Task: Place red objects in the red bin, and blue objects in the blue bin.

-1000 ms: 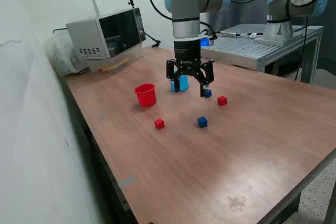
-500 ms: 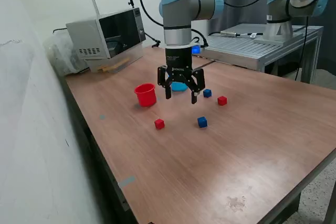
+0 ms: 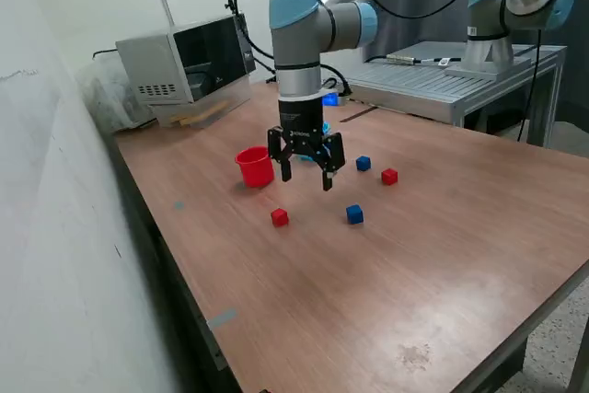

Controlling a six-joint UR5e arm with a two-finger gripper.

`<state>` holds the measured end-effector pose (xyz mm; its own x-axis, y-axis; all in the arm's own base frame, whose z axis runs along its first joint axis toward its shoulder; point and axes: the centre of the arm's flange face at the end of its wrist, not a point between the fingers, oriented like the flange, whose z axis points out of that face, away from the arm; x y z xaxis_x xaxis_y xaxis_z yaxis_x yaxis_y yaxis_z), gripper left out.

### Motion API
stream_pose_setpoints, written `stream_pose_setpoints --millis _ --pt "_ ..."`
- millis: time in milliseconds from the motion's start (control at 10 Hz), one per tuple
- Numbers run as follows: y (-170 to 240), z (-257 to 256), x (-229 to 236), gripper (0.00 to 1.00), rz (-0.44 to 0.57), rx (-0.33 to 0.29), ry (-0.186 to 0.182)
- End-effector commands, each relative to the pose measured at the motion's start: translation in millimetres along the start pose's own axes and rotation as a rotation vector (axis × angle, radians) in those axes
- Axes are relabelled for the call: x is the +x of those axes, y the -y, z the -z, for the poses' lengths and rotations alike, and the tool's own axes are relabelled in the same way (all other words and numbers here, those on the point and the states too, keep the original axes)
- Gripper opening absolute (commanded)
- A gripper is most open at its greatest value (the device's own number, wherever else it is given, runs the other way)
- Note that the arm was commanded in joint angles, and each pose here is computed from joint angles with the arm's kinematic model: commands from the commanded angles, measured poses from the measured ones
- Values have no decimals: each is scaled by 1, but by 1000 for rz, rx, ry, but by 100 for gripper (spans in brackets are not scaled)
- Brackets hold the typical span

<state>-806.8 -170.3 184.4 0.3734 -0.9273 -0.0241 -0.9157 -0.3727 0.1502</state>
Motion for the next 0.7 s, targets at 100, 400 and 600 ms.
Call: stream_pose_setpoints --millis 100,400,600 --pt "-2 -15 -40 100 -44 -2 13" --pt "0 -23 -50 100 -58 4 11" --pt "-1 -36 -50 100 -57 12 7"
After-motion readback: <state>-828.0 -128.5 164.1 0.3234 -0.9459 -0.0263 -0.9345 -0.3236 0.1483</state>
